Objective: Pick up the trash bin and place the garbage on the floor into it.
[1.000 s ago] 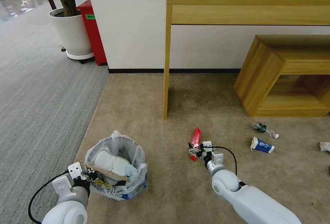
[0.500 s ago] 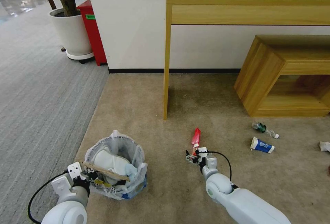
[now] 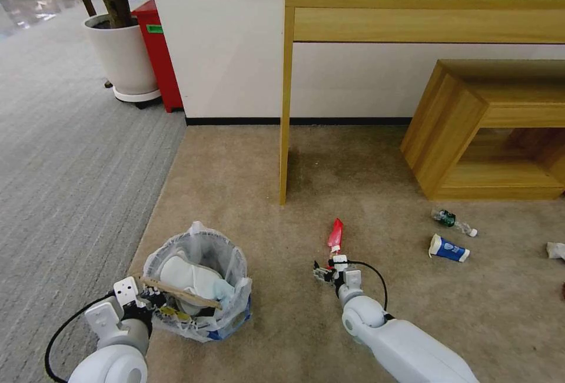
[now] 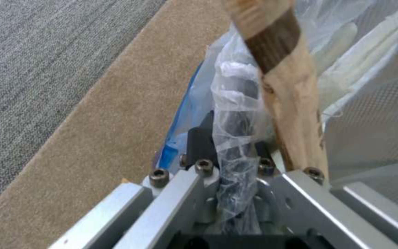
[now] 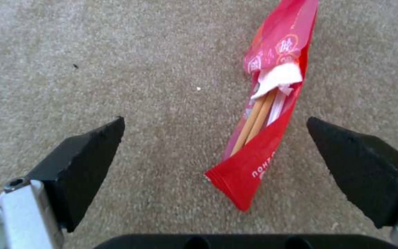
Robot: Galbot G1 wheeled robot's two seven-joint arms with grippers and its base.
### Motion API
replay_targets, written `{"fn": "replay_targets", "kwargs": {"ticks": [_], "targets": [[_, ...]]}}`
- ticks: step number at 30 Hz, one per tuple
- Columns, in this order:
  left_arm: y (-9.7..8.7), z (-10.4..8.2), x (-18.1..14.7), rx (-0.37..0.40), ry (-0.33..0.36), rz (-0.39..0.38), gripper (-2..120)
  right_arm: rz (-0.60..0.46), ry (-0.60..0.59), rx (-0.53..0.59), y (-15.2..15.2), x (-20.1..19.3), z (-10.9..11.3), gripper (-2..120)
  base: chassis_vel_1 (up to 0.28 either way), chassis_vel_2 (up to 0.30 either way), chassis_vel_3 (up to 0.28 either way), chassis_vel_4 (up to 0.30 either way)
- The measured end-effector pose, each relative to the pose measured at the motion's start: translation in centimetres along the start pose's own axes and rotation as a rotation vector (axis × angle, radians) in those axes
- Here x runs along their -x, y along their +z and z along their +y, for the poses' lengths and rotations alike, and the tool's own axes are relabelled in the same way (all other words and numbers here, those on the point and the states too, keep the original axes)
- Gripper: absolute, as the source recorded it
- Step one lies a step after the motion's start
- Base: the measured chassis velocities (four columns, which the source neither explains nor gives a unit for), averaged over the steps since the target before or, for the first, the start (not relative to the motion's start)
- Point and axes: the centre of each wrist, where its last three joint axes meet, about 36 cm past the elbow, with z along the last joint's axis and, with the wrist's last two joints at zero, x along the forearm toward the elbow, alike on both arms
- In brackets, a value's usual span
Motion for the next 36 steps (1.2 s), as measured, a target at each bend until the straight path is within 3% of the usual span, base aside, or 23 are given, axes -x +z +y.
{"fn": "replay_targets", "kwargs": {"ticks": [28, 36], "targets": [[-0.3, 0.1, -0.6, -0.002, 0.005, -0.011, 0, 0.018, 0.054, 0.038, 1.3, 2.4, -0.2, 92, 0.0, 0.0, 0.0, 0.0], [-0.3, 0.2, -0.8, -0.002, 0.005, -0.012, 0, 0.012, 0.055, 0.038, 1.7, 2.5, 0.1, 76, 0.0, 0.0, 0.0, 0.0]]}}
